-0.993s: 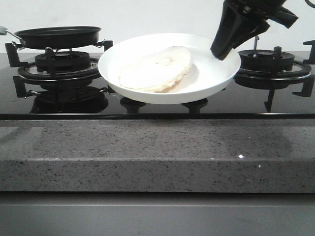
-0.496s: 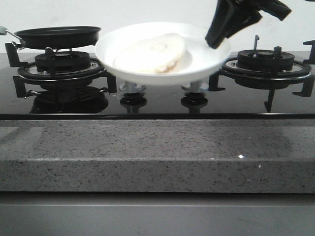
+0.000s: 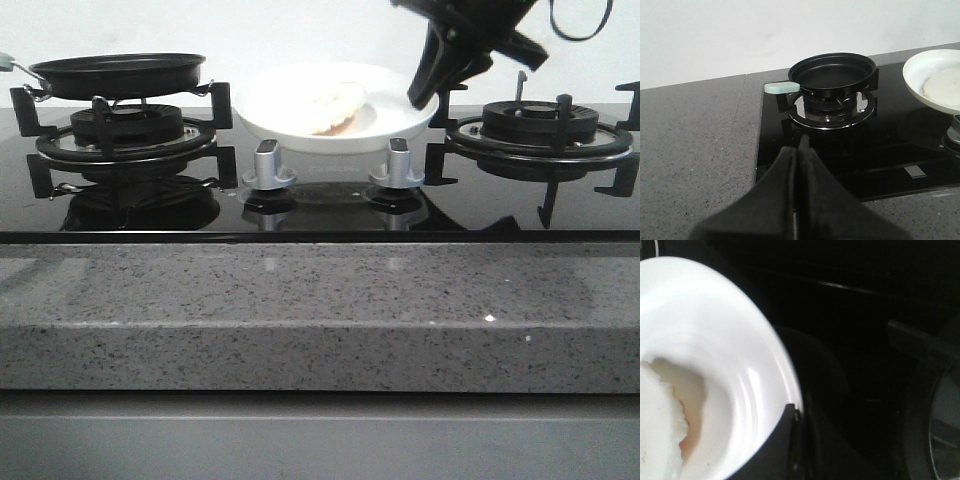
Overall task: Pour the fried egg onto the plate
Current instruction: 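Lower the plate onto the stovetop center with the right gripper and release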
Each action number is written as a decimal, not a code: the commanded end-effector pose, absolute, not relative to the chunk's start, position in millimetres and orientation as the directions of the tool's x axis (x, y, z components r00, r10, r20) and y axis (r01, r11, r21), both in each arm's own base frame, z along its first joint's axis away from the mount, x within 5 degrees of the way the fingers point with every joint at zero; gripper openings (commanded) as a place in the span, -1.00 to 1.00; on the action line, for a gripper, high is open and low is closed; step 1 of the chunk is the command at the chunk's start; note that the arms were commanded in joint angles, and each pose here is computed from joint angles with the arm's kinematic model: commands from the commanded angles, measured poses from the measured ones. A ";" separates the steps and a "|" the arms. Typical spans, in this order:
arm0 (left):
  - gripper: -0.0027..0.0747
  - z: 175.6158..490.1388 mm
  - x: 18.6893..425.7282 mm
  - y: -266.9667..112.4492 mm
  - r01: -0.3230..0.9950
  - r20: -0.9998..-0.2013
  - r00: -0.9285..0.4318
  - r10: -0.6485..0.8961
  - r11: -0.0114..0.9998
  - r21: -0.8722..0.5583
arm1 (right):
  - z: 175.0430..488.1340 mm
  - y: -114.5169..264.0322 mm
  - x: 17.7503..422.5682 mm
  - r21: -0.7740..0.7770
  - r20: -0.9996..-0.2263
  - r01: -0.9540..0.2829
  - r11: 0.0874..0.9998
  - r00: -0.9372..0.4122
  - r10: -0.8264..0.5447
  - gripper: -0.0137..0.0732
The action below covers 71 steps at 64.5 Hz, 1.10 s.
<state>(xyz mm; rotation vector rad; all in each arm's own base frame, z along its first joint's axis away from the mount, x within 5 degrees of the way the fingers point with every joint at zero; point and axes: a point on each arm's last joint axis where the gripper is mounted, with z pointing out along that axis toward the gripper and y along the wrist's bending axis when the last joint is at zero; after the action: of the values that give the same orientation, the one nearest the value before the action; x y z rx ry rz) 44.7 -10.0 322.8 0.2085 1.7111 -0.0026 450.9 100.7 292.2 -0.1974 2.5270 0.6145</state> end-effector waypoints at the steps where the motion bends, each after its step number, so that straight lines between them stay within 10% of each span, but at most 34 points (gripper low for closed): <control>1: -0.98 337.6 45.0 -9.7 0.128 -0.993 -0.044 0.105 0.987 0.099 | 324.9 99.2 448.2 0.399 -0.608 -0.275 0.875 -0.793 0.028 -0.82; 47: -0.98 337.6 45.0 -9.7 0.128 -0.993 -0.044 0.105 0.987 0.099 | 325.6 91.8 449.8 0.371 -0.592 -0.278 0.886 -0.806 -0.005 -0.09; 59: -0.98 337.6 45.0 -9.7 0.128 -0.993 -0.044 0.105 0.987 0.099 | 350.7 78.7 443.4 0.369 -0.571 -0.302 0.879 -0.820 -0.042 -0.16; 71: -0.98 337.6 45.0 -9.7 0.128 -0.993 -0.044 0.105 0.987 0.099 | 376.2 69.9 432.4 0.361 -0.548 -0.336 0.870 -0.831 -0.094 -0.77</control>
<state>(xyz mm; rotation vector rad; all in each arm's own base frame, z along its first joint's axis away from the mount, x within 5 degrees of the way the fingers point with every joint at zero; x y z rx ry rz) 44.7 -10.0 323.0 0.2081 1.7095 -0.0023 451.3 73.1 331.7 -0.2677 2.5782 0.5964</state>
